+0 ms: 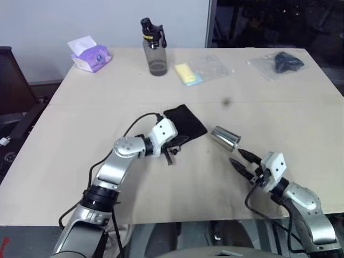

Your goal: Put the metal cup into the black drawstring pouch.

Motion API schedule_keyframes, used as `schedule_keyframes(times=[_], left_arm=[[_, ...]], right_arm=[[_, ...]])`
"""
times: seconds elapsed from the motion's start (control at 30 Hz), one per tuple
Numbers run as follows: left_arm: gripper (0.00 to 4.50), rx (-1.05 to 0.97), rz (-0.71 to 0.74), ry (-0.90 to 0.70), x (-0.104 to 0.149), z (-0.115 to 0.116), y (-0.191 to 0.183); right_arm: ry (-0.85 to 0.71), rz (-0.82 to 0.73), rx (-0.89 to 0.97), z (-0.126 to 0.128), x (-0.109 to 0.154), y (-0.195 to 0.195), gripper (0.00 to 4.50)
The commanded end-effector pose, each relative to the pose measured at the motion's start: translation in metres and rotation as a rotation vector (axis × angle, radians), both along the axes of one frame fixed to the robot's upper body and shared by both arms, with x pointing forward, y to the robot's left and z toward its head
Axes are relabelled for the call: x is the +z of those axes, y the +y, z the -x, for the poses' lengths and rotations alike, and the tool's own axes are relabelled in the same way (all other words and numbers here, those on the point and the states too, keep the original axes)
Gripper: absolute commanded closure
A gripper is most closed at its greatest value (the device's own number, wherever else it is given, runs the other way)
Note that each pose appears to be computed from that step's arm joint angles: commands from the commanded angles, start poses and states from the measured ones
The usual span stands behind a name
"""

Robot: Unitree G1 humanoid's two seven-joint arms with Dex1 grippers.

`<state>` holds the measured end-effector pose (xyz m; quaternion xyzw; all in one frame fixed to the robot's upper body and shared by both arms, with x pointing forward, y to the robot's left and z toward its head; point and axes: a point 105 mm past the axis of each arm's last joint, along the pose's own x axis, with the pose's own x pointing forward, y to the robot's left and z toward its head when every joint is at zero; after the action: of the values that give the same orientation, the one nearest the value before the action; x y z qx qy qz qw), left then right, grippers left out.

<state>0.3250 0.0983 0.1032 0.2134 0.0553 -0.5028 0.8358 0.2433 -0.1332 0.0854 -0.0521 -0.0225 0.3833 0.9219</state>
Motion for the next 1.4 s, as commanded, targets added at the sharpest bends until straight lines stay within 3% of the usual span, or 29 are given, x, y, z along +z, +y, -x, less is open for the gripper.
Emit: schedule_keyframes(times=[0.03,0.17,0.5,0.8,1.1,1.4], left_arm=[[4.50,-0.067,-0.049,-0.051,0.006,0.000,-0.009],[4.50,-0.104,-0.089,-0.076,0.008,-0.006,-0.017],[4.50,-0.120,-0.199,-0.128,0.003,-0.023,-0.026],[4.50,-0.159,-0.161,-0.151,0.010,-0.020,-0.042],[4.50,-0.079,-0.214,-0.142,-0.002,-0.030,-0.041],[4.50,-0.026,-0.144,-0.115,0.005,-0.037,-0.045]], right_arm=[[-0.033,-0.039,0.117,0.013,0.021,0.019,2.46],[-0.027,0.024,0.151,0.017,0.014,0.030,2.46],[-0.043,0.011,0.098,0.015,0.012,0.033,2.46],[-0.049,0.000,0.069,0.016,0.012,0.033,2.46],[-0.049,0.006,0.063,0.017,0.011,0.032,2.46],[-0.060,0.003,0.055,0.015,0.012,0.033,2.46]])
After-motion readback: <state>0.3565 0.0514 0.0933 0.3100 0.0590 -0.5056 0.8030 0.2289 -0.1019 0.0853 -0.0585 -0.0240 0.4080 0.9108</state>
